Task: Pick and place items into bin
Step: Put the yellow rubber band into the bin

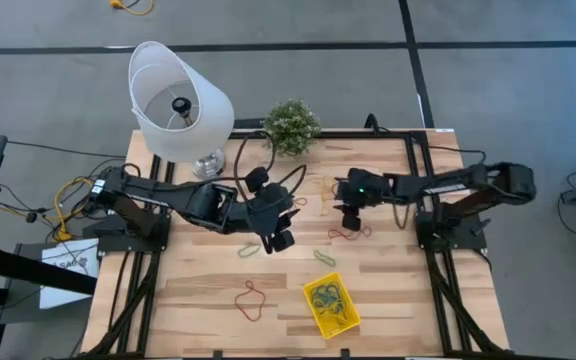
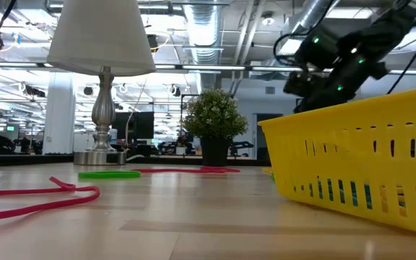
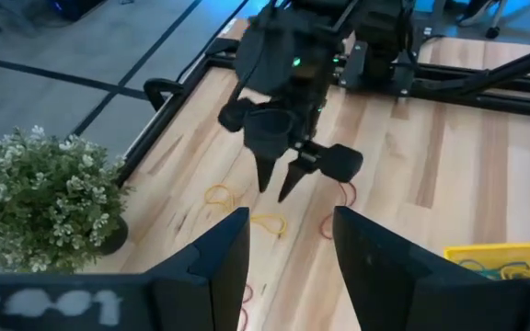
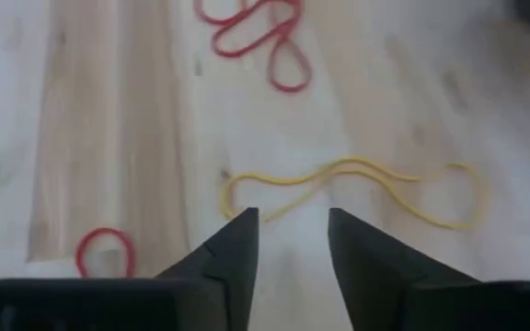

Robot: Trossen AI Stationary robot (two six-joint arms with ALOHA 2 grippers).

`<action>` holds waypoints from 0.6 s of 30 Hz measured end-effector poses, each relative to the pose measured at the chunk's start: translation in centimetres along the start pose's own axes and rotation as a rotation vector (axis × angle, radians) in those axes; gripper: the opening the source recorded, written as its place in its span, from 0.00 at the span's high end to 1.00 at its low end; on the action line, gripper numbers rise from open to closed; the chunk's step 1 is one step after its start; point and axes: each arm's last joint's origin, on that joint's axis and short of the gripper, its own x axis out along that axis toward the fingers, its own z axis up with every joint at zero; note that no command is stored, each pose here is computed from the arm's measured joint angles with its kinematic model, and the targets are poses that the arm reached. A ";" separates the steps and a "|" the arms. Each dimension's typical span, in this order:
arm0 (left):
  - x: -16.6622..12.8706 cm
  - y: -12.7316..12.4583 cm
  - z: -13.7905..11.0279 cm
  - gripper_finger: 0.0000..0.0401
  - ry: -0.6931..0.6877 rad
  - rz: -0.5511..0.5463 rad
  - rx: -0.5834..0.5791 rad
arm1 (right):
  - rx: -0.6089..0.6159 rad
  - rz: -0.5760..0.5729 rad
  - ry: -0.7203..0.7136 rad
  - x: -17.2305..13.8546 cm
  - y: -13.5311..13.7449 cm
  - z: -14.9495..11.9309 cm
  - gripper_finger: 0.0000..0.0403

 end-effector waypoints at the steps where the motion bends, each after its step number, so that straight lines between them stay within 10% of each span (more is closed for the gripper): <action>1: -0.1 -0.1 -0.1 0.63 0.003 -0.001 -0.002 | 0.004 0.019 0.004 0.5 -0.1 0.0 0.66; 18: -1.8 -2.2 -1.0 0.63 -0.003 -0.018 -0.057 | -0.095 0.083 0.090 5.4 1.5 0.5 0.66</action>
